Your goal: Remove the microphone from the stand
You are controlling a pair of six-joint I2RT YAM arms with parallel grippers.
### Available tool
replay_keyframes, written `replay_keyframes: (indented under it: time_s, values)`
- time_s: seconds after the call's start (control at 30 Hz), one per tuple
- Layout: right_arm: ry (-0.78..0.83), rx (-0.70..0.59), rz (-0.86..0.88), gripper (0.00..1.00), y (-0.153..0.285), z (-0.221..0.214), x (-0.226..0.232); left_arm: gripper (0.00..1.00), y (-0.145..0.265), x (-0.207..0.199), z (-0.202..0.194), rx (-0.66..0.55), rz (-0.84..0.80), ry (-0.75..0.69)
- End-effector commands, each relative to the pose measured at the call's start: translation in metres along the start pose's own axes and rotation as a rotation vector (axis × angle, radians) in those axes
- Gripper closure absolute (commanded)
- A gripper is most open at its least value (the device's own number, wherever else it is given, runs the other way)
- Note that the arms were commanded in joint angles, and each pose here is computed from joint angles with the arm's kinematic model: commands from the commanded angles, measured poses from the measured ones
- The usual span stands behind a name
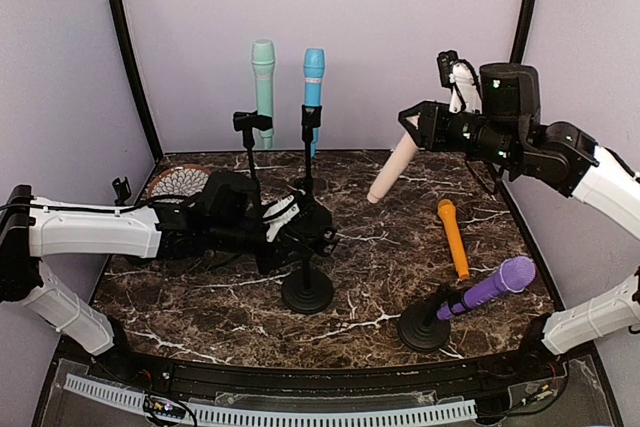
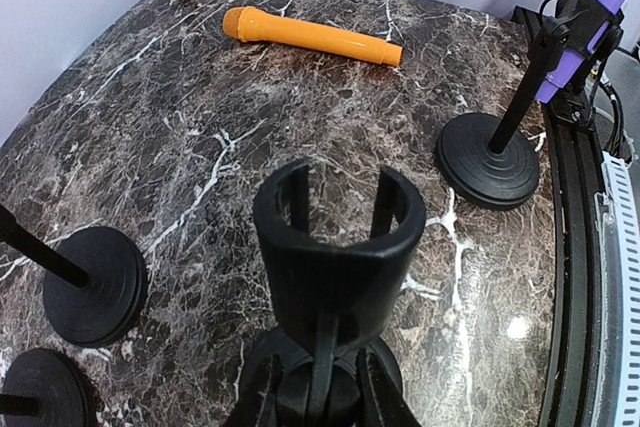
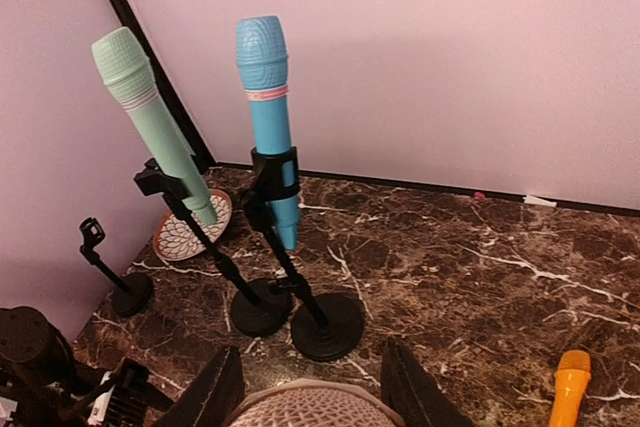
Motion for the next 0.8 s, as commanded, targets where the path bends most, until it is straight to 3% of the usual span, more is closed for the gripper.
replay_keyframes:
  time_s: [0.0,0.13,0.33,0.43,0.77]
  values:
    - [0.04,-0.102,-0.227,0.86,0.034,0.03,-0.03,1.0,0.016,0.008,-0.01,0.052,0.099,0.009]
    - [0.049,-0.061,-0.396,0.85,0.043,0.027,-0.064,1.0,0.039,0.029,-0.003,0.011,0.178,0.045]
    - [0.002,0.06,-0.55,0.85,0.043,0.012,-0.125,1.0,0.076,0.061,-0.007,0.044,0.364,0.101]
    - [-0.03,0.157,-0.626,0.85,0.037,-0.005,-0.159,1.0,0.098,0.081,-0.015,0.106,0.511,0.137]
    - [-0.067,0.407,-0.833,0.85,0.02,-0.056,-0.222,1.0,0.173,0.127,-0.058,0.13,0.785,0.344]
Point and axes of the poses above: each gripper's point midway between its finger pads, its own y axis back along the fingers, its own x axis along the line the jaws close on, z = x × y, the point moved 5 cm from there along y, back along the fingers, and after that the axes turned 4 degrees about -y, right-handed, at the moved point
